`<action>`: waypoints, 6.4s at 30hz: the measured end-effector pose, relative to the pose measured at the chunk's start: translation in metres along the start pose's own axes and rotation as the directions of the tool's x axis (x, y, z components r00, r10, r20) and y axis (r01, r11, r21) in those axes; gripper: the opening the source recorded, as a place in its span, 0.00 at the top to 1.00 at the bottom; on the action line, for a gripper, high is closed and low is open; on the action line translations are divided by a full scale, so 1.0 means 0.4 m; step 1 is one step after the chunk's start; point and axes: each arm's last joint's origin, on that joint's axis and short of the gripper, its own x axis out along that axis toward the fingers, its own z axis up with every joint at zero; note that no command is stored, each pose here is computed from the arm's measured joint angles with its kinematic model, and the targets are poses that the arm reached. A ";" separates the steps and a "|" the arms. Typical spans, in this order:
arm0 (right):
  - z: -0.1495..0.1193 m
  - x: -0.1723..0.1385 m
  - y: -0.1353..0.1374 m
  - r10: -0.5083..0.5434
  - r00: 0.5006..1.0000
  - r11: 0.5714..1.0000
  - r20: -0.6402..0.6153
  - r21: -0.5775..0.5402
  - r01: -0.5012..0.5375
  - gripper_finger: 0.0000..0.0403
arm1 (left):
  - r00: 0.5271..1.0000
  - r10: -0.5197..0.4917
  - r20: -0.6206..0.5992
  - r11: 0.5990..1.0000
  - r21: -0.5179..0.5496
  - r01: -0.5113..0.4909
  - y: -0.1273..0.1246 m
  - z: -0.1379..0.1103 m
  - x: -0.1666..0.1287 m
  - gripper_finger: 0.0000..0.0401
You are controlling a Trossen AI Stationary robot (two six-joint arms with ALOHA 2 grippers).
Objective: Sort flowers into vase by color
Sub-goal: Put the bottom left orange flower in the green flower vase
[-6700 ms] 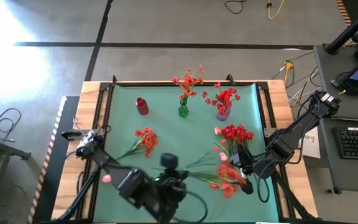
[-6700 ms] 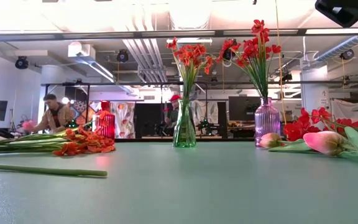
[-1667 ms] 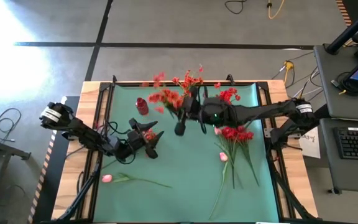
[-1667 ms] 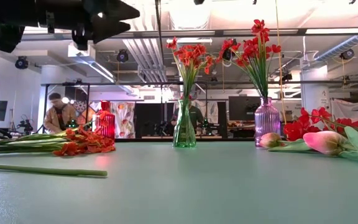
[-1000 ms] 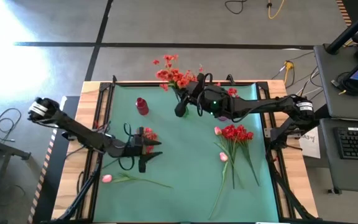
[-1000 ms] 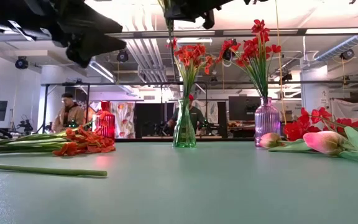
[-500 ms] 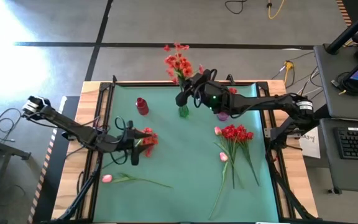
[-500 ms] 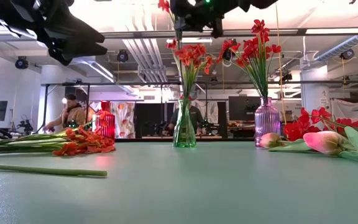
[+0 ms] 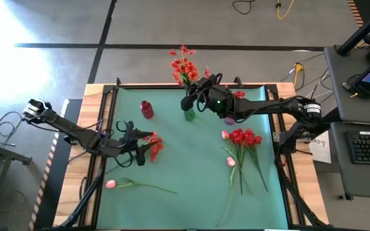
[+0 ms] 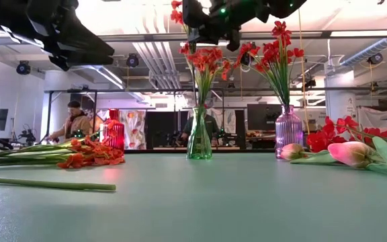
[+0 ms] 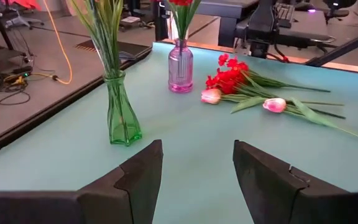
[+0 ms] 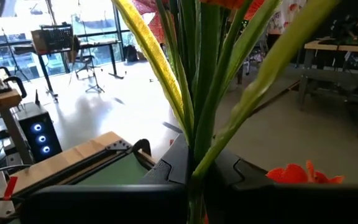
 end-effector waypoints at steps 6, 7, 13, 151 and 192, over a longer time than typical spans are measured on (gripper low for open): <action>-0.008 0.004 0.000 -0.003 1.000 1.000 -0.010 0.010 0.003 0.97 | 1.000 0.004 0.001 1.000 0.000 -0.004 0.000 0.000 0.000 0.54; -0.008 0.004 0.000 -0.004 1.000 1.000 -0.010 0.009 0.004 0.97 | 1.000 0.004 0.001 1.000 0.000 -0.004 0.000 0.000 0.000 0.54; -0.012 0.004 -0.001 -0.004 1.000 1.000 -0.019 -0.007 0.004 0.89 | 1.000 0.006 -0.001 1.000 0.002 -0.006 0.001 -0.001 0.000 0.54; 0.300 -0.363 0.045 0.354 0.859 0.918 -0.369 -0.039 -0.395 0.12 | 0.916 0.161 0.369 0.986 -0.104 -0.131 -0.010 0.025 0.203 0.49; 0.296 -0.380 0.027 0.335 0.846 0.903 -0.415 -0.115 -0.414 0.12 | 0.877 0.301 0.373 0.953 -0.078 -0.294 0.137 0.045 0.467 0.44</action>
